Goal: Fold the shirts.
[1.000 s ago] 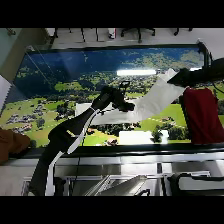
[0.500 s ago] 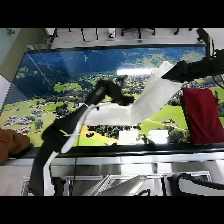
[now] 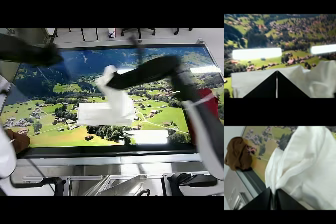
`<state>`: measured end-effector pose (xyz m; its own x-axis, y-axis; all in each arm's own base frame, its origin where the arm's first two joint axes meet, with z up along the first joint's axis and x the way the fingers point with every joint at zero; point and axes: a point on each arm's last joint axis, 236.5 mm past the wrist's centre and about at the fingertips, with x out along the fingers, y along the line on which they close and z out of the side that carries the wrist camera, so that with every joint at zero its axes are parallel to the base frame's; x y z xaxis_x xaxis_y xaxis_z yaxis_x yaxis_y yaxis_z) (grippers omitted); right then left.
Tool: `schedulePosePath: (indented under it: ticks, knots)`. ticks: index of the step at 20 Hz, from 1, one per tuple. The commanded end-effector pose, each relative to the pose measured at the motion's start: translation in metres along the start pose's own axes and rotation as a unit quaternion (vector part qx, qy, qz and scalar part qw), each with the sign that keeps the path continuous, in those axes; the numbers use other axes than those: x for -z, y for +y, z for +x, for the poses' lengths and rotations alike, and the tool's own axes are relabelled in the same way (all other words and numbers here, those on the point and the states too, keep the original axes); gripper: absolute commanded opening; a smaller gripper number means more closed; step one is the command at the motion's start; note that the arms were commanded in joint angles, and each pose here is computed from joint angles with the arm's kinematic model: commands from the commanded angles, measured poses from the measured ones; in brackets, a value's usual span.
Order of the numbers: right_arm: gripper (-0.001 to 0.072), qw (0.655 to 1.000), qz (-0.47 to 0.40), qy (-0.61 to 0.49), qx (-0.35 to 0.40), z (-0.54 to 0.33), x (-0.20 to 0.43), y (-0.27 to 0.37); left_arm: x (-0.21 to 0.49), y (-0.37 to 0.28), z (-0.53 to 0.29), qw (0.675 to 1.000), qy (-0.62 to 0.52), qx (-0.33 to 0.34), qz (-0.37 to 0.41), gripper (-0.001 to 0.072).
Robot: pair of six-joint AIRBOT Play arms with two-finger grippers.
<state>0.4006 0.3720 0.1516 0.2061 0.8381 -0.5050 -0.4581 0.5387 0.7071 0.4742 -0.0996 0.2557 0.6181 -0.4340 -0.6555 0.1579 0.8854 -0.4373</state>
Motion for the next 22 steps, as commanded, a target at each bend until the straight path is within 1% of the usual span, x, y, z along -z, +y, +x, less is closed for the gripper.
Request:
schedulePosePath:
  ticks: [1, 2, 3, 4, 5, 9, 11, 12, 13, 16, 19, 20, 22]
  knots:
    - [0.0481, 1.0, -0.017, 0.0, 0.003, 0.163, 0.068, 0.015, -0.012, 0.045, -0.098, 0.994, -0.085, -0.057, -0.03, 0.0014]
    - [0.0536, 0.999, -0.023, 0.029, 0.01, 0.194, 0.102, 0.01, -0.005, 0.055, -0.107, 0.993, -0.087, -0.069, -0.034, 0.0015]
    - [0.0545, 0.998, -0.031, 0.055, 0.023, 0.208, 0.124, -0.003, 0.002, 0.063, -0.112, 0.992, -0.087, -0.077, -0.04, 0.0015]
    - [0.0584, 0.996, -0.039, 0.074, 0.042, 0.206, 0.128, -0.022, 0.009, 0.068, -0.113, 0.992, -0.085, -0.082, -0.04, 0.0015]
    - [0.0644, 0.994, -0.021, 0.085, 0.058, 0.189, 0.118, -0.041, 0.017, 0.072, -0.112, 0.992, -0.082, -0.086, -0.041, 0.0014]
    - [0.0644, 0.99, 0.041, 0.093, 0.094, 0.074, 0.053, -0.107, 0.043, 0.083, -0.099, 0.993, -0.066, -0.089, -0.049, 0.0015]
    - [0.0645, 0.981, 0.066, 0.112, 0.144, 0.006, 0.044, -0.155, 0.053, 0.084, -0.093, 0.993, -0.054, -0.086, -0.055, 0.0014]
    - [0.0647, 0.973, 0.093, 0.127, 0.17, -0.02, 0.049, -0.179, 0.057, 0.086, -0.091, 0.993, -0.049, -0.087, -0.058, 0.0015]
    - [0.0709, 0.964, 0.123, 0.14, 0.19, -0.041, 0.056, -0.201, 0.059, 0.087, -0.09, 0.993, -0.045, -0.087, -0.059, 0.0015]
    - [0.0709, 0.948, 0.187, 0.156, 0.205, -0.059, 0.084, -0.243, 0.06, 0.085, -0.089, 0.994, -0.042, -0.085, -0.058, 0.0015]
    - [0.0709, 0.935, 0.228, 0.183, 0.199, -0.045, 0.117, -0.264, 0.062, 0.076, -0.084, 0.995, -0.036, -0.077, -0.049, 0.0015]
    - [0.0709, 0.934, 0.24, 0.19, 0.186, -0.036, 0.123, -0.265, 0.063, 0.071, -0.082, 0.996, -0.034, -0.073, -0.045, 0.0014]
    - [0.0707, 0.939, 0.259, 0.191, 0.125, -0.011, 0.125, -0.253, 0.064, 0.061, -0.078, 0.997, -0.029, -0.064, -0.034, 0.0015]
